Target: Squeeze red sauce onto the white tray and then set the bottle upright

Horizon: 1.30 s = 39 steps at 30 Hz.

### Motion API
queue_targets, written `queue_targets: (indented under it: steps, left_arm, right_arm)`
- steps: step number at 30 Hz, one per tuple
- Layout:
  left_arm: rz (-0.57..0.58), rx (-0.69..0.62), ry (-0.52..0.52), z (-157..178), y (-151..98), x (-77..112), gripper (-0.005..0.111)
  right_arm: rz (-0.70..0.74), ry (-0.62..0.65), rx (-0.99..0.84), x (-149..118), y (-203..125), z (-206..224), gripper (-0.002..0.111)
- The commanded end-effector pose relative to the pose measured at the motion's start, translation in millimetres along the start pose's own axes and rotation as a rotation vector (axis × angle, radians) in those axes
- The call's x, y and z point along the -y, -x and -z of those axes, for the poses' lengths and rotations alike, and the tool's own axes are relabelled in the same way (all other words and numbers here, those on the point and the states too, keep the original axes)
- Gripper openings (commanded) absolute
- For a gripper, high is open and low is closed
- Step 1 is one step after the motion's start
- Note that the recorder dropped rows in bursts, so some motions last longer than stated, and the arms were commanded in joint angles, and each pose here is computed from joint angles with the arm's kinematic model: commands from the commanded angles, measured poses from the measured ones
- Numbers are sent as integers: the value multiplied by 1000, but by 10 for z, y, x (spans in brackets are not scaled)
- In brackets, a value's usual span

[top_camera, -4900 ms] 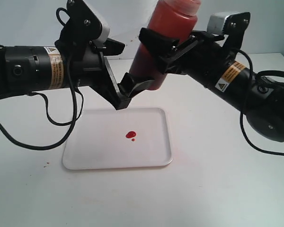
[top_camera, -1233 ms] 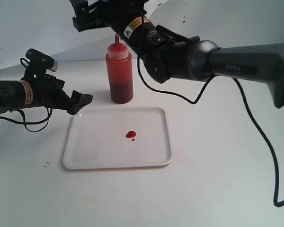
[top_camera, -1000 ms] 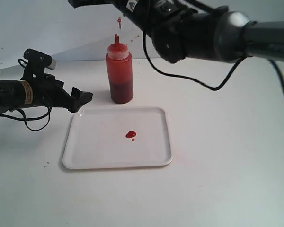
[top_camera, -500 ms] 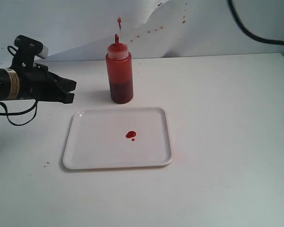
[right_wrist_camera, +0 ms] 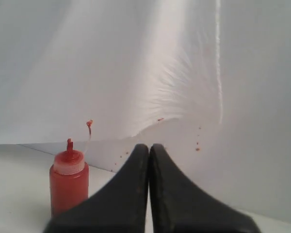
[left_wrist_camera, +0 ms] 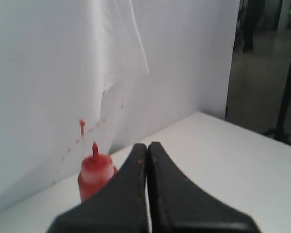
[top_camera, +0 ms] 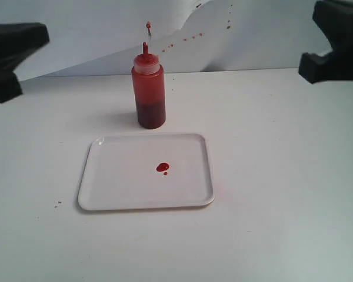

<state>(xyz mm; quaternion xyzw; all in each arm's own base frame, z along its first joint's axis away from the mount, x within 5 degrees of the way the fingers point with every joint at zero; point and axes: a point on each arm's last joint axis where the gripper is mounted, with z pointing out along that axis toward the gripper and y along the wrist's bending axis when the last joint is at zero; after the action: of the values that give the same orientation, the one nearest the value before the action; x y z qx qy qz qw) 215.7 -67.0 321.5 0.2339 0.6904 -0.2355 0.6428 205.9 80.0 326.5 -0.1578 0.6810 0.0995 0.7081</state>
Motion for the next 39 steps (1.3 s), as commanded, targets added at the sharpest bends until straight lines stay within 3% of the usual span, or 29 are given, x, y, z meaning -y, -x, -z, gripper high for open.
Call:
queue_targets:
  steps: [1,6,17,30,32,39]
  left_arm:
    - [17,120,45,366,202,204,0]
    - [-39,200,84,705,234,401,0]
    - [-203,327,93,1117,363,685,0]
    - [-219,353,92,1179,385,729,0]
    - [-274,353,133,1226,388,732,0]
    - [-51,459,256,1567,320,792,0]
  right_arm:
    - [-61,-44,6,33,-232,243,0]
    - [-31,-41,-17,17,-384,406,0]
    - [-77,-46,2,22,-363,465,0]
    - [-77,-46,0,22,-365,465,0]
    - [-77,-46,0,22,-365,465,0]
    - [-77,-46,0,22,-365,465,0]
